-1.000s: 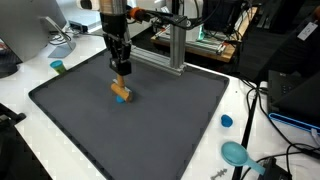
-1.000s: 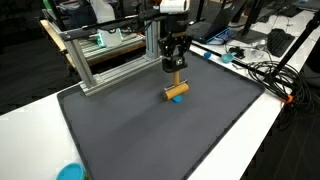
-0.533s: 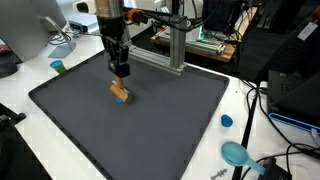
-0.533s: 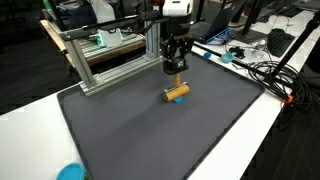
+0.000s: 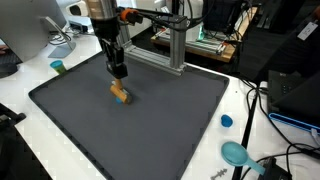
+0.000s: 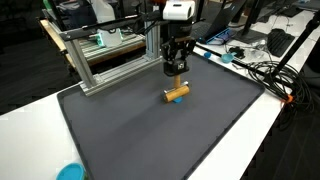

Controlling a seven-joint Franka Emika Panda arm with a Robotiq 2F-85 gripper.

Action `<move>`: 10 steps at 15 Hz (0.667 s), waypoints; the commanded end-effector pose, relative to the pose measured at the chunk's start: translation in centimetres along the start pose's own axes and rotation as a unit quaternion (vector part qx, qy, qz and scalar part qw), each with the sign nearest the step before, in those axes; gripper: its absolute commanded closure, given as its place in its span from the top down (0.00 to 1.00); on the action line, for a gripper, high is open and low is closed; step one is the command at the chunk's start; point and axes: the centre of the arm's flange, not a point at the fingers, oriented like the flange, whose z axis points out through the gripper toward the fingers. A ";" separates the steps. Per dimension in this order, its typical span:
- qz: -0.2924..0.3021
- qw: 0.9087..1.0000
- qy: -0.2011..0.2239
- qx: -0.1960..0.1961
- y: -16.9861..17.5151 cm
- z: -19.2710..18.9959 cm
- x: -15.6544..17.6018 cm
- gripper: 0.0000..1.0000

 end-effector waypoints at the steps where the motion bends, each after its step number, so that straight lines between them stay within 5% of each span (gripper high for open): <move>1: 0.001 1.000 -0.005 0.004 0.3 0.0 0.2 0.47; 4: 0.002 1.000 -0.009 0.007 0.5 0.1 0.5 0.47; 5: 0.002 1.000 -0.009 0.007 0.5 0.1 0.5 0.22; 10: 0.004 1.000 -0.026 0.004 0.6 1.6 0.9 0.22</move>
